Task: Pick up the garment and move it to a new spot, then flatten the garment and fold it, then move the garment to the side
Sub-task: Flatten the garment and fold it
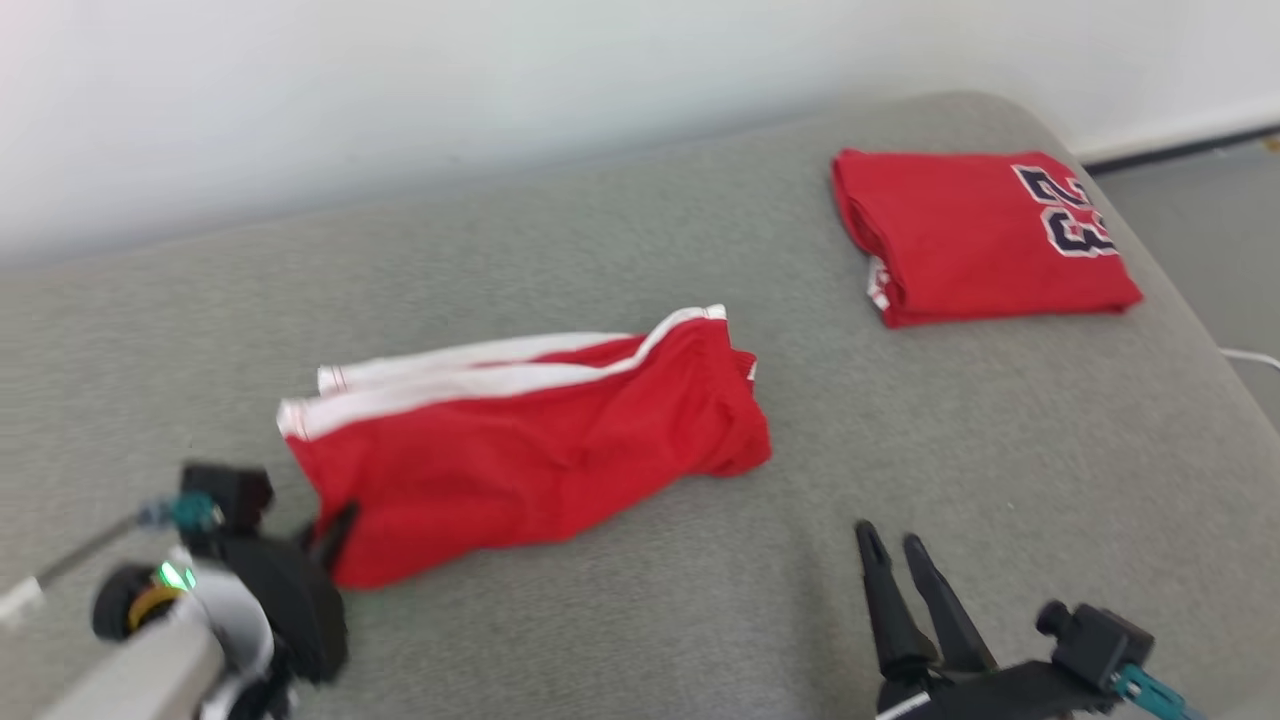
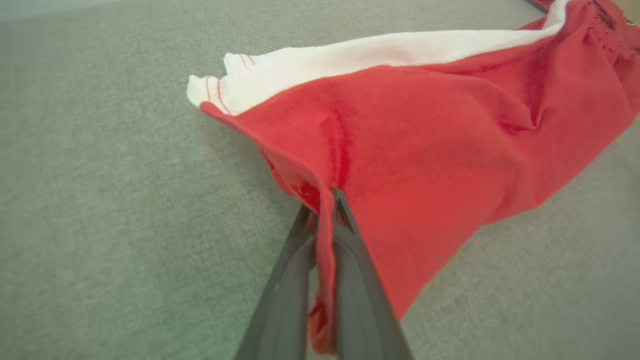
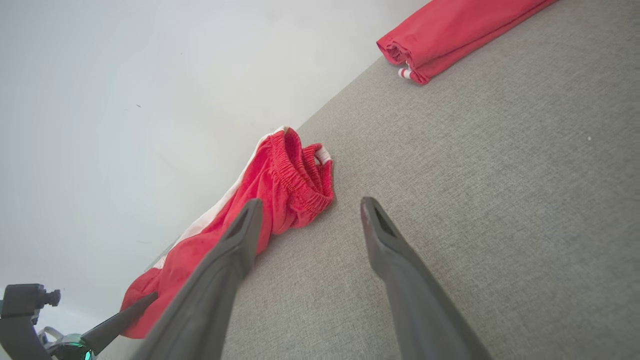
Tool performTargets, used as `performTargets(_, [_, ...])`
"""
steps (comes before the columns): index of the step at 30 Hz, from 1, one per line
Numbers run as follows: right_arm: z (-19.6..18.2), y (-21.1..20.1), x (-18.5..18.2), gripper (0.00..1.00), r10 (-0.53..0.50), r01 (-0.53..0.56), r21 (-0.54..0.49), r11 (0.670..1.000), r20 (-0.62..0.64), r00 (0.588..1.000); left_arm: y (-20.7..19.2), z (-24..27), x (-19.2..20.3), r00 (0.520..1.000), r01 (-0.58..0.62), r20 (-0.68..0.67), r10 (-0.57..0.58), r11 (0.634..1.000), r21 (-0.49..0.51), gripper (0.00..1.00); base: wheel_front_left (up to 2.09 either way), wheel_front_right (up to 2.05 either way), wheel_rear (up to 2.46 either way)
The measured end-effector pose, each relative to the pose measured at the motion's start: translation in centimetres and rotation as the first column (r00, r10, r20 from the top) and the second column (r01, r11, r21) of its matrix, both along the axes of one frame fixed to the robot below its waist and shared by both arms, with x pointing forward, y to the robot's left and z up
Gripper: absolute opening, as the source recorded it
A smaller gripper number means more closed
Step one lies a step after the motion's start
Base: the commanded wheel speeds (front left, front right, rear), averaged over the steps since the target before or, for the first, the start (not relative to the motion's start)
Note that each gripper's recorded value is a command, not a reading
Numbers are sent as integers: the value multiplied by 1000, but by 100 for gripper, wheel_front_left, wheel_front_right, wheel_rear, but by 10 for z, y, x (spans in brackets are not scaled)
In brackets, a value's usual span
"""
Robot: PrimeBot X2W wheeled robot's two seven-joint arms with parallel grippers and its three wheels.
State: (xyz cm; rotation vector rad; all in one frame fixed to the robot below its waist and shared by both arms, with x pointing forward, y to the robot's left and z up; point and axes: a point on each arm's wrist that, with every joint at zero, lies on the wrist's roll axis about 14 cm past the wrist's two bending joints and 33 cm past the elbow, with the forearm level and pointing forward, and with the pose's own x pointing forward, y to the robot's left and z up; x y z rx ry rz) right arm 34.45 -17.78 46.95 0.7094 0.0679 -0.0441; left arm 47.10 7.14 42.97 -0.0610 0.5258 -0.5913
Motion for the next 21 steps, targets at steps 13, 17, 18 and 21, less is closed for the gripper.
performTargets(13, [11, 10, 2, 100, 62, -61, -54, 997, 21, 998, 27, 26, -32, 968, -160, 174, 179, 980, -115, 100, 0, 0, 0])
performTargets(17, [20, 12, 6, 100, 77, -72, -100, 992, 51, 996, 39, 44, -27, 937, -215, 251, 243, 967, -134, 100, 0, 0, 0])
performTargets(18, [23, 13, 7, 100, 80, -72, -111, 991, 62, 995, 43, 53, -25, 923, -234, 275, 269, 960, -152, 100, 0, 0, 0])
performTargets(21, [32, 12, 10, 100, 79, -66, -138, 988, 91, 993, 55, 85, -21, 866, -278, 365, 342, 936, -217, 100, 0, 0, 0])
